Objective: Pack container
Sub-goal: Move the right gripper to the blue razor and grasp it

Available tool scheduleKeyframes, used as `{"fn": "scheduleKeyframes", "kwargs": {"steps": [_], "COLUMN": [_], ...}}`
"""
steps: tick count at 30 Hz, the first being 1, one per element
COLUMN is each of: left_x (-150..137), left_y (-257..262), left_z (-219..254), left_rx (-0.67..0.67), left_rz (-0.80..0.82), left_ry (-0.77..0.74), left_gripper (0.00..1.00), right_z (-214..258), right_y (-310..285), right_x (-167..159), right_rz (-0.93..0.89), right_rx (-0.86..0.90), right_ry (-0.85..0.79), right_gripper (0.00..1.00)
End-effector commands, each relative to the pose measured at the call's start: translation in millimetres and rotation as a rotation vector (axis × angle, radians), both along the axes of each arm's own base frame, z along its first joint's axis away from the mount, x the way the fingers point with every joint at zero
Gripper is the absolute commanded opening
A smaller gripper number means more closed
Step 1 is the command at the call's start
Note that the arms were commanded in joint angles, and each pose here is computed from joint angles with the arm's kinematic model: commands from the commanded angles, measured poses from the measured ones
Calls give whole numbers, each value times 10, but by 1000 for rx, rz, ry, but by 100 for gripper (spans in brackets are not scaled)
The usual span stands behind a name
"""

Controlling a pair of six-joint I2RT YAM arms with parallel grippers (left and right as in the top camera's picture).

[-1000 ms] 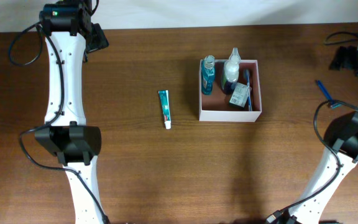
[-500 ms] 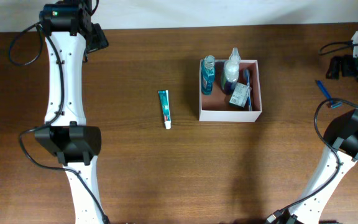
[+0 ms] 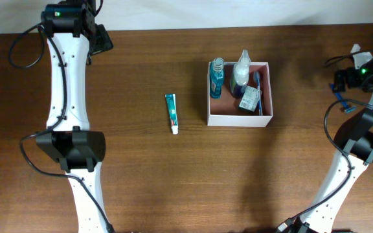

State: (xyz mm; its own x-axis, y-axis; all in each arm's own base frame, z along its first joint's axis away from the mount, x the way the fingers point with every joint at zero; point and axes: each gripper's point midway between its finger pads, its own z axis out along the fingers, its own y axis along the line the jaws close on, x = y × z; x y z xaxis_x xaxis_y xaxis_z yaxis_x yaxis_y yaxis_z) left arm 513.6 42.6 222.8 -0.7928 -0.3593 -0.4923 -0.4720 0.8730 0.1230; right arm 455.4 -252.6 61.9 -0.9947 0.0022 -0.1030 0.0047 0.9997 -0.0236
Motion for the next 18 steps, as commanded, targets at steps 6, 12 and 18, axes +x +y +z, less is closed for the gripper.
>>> {"fn": "scheduleKeyframes", "kwargs": {"steps": [6,12,18], "left_x": [4,3,4], "left_y": [21,21,21], "left_z": [-41,-41,-41], "left_rx": [2,2,2], "left_rz": [15,15,15], "left_ry": [6,6,6], "left_gripper": [99,100,99], "right_z": [-350,-491,-627], "right_y": [57,89,93], "right_x": [-18,-71,-128], "right_rz": [79,98,97], "right_rx": [4,20,21], "right_ry": [58,86,114], "right_gripper": [99,99,99]}}
